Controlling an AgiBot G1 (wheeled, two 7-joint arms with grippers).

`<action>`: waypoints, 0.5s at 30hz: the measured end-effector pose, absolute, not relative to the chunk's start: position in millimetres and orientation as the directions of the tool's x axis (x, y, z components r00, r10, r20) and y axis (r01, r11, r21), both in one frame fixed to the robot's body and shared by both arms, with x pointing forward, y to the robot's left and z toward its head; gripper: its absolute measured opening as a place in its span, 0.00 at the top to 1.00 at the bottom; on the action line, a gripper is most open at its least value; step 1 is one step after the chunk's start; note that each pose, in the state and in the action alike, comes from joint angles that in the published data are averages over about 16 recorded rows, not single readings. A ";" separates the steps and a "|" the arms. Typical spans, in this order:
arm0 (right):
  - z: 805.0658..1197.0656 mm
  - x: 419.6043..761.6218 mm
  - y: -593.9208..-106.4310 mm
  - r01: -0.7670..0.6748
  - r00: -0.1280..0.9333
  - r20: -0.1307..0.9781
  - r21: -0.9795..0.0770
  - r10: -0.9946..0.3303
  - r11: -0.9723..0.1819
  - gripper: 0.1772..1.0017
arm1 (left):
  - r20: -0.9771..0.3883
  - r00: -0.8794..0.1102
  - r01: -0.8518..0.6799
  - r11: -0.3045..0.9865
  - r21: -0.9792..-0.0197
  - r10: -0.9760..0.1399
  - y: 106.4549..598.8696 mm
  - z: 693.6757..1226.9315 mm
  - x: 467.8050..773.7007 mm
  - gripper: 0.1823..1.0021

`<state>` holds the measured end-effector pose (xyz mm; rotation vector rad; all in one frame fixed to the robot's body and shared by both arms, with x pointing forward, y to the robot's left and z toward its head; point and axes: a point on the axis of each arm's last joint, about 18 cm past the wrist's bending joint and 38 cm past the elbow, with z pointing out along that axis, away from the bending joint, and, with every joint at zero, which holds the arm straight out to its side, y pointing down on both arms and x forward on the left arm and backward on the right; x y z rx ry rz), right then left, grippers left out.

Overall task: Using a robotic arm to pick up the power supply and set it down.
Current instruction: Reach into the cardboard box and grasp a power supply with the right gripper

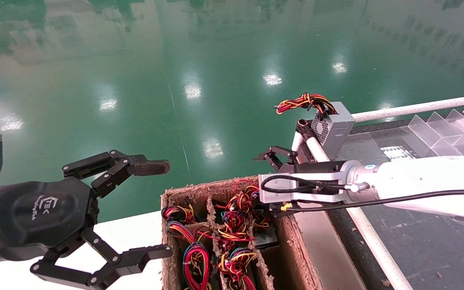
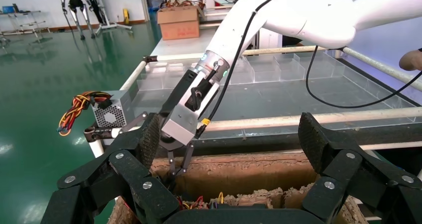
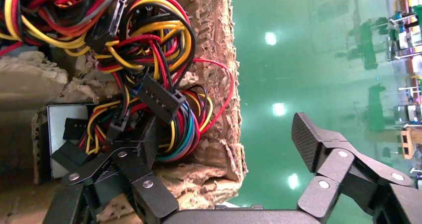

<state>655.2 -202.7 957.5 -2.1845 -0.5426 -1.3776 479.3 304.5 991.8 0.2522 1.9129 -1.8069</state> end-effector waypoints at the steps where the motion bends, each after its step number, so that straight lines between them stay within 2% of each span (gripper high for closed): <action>1: 956.8 655.9 -202.0 0.571 0.407 0.911 -0.195 0.070 -0.797 0.07 | -0.468 -0.861 0.456 0.105 -0.884 -0.197 304.5 991.8 479.3 0.00; 8: 951.8 660.8 -198.2 0.571 0.400 0.913 -0.179 0.080 -0.801 0.17 | -0.468 -0.861 0.456 0.105 -0.884 -0.197 304.5 991.8 479.3 0.00; 15: 949.3 664.0 -197.0 0.568 0.397 0.914 -0.173 0.083 -0.805 0.33 | -0.468 -0.861 0.456 0.105 -0.884 -0.197 304.5 991.8 479.3 0.00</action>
